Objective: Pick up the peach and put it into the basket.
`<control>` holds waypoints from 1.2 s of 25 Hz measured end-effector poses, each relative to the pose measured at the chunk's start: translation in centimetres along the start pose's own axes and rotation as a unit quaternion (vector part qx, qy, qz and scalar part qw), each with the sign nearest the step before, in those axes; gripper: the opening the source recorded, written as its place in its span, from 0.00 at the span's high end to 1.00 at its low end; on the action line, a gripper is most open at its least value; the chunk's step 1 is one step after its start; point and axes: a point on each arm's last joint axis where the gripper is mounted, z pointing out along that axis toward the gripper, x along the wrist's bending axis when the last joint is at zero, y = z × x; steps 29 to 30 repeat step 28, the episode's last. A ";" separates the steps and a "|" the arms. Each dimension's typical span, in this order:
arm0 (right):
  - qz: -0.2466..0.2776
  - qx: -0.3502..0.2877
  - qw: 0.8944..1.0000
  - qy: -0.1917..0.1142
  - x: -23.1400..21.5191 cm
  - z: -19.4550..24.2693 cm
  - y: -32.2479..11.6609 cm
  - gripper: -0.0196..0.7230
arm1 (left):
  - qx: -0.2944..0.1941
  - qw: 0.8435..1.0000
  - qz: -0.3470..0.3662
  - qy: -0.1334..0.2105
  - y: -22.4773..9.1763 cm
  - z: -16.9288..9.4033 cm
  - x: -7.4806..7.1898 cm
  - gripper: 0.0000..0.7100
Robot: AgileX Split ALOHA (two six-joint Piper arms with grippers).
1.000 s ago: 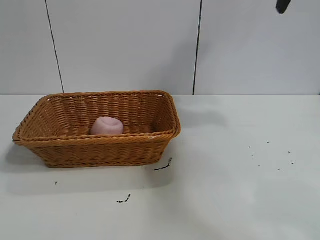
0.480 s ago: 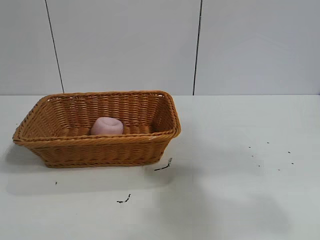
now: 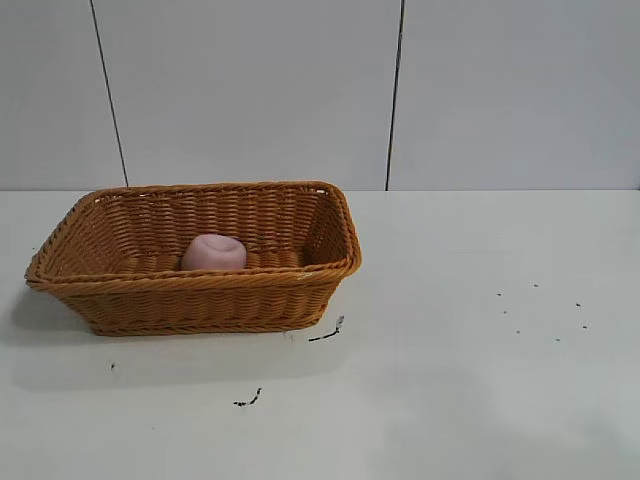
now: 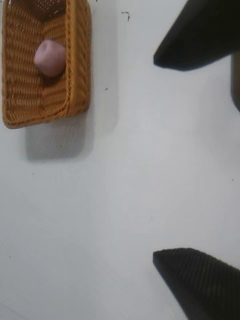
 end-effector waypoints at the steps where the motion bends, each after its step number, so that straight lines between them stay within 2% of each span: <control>1: 0.000 -0.001 1.000 0.000 0.0 0.0 0.0 0.04 | 0.000 1.000 0.000 0.000 0.0 0.0 0.0 0.02; 8: 0.001 -0.029 1.000 0.001 0.0 -0.7 -0.4 0.04 | 0.000 1.000 0.000 0.000 0.0 0.0 0.0 0.02; 15: 0.002 -0.115 0.993 0.003 -0.1 -3.0 -1.9 0.04 | 0.000 1.000 0.000 0.000 0.0 0.0 0.0 0.02; 30: 0.002 -0.119 0.993 0.004 -0.1 -3.1 -2.0 0.04 | 0.000 1.000 0.000 0.000 0.0 0.0 0.0 0.02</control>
